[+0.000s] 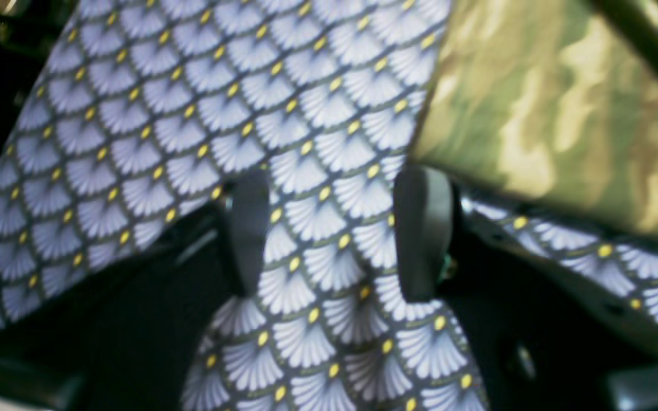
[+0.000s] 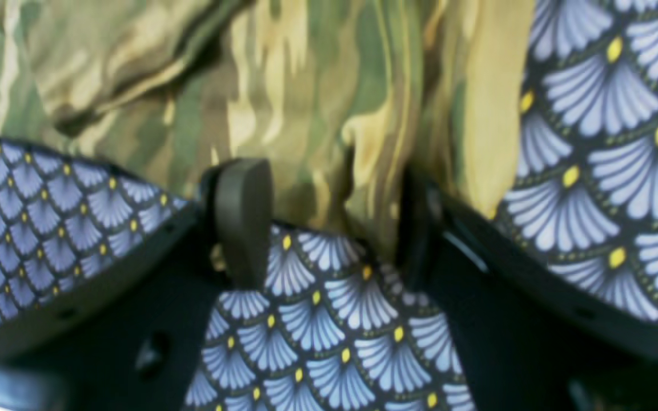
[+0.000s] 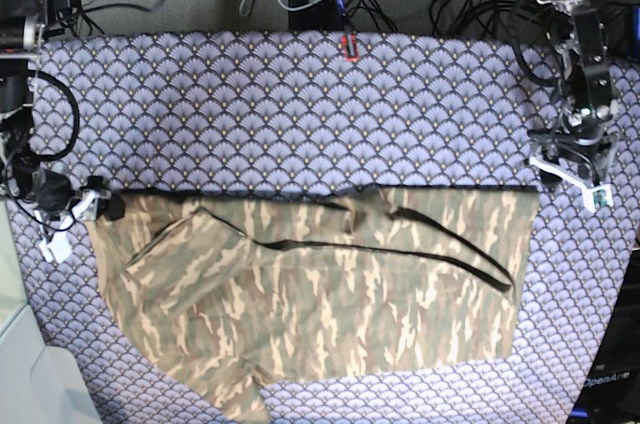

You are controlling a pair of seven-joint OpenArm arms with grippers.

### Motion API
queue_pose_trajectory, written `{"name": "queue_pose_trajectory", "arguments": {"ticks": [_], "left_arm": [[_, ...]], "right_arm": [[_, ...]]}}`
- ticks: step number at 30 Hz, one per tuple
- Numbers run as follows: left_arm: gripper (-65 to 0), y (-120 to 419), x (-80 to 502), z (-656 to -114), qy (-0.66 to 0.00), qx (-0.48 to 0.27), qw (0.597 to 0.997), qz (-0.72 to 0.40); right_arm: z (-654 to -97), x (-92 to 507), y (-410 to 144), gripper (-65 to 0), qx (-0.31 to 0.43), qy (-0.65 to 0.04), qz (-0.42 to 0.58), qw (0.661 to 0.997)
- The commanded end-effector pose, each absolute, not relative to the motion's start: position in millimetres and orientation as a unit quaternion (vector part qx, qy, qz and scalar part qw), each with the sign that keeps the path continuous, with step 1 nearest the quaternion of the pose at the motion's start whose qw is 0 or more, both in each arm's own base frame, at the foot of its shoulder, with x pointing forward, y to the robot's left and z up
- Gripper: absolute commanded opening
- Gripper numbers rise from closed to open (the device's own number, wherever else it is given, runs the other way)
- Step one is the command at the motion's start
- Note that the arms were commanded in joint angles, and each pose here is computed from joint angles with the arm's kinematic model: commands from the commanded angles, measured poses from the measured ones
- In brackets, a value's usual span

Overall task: Fold the T-shirt properly
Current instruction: 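Open both grippers and release the folded edge onto the shirt, then grasp the folded edge and drag it back toward the robot with both grippers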

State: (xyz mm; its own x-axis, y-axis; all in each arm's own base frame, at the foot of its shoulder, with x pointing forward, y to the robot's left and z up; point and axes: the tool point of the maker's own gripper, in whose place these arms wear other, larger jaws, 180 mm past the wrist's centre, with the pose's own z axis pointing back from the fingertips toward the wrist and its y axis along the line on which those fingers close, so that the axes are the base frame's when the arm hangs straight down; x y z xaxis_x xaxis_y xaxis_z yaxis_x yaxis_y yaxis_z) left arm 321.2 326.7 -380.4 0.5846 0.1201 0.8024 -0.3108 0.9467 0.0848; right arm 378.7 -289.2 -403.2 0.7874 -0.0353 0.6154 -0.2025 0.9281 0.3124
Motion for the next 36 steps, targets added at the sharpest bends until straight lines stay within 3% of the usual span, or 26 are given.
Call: {"name": "queue_pose_trajectory", "arguments": {"ticks": [1,3,5,10,36], "left_arm": [[-31.3,333,328,-365,-0.46,0.119,0.872,0.118],[-31.3,334,323,-369,-0.455,0.12,0.875,0.117],[-31.3,333,322,-369,-0.455,0.12,0.875,0.117],[-31.3,332,322,-370,-0.453,0.118,0.875,0.118],[-31.3,318,373,-381,-0.453,0.075,0.874,0.159]], "right_arm": [[-383,393,-297,-30.7,0.181,-0.354,0.047,0.916],[-382,393,-297,-32.5,0.181,-0.355,0.046,0.916],[-382,393,-297,-38.4,0.181,-0.355,0.046,0.916],[-383,392,-296,-64.0,0.182,-0.353,0.047,0.917],[-395,383,-289,-65.0,0.189,-0.341,0.044,0.92]]}}
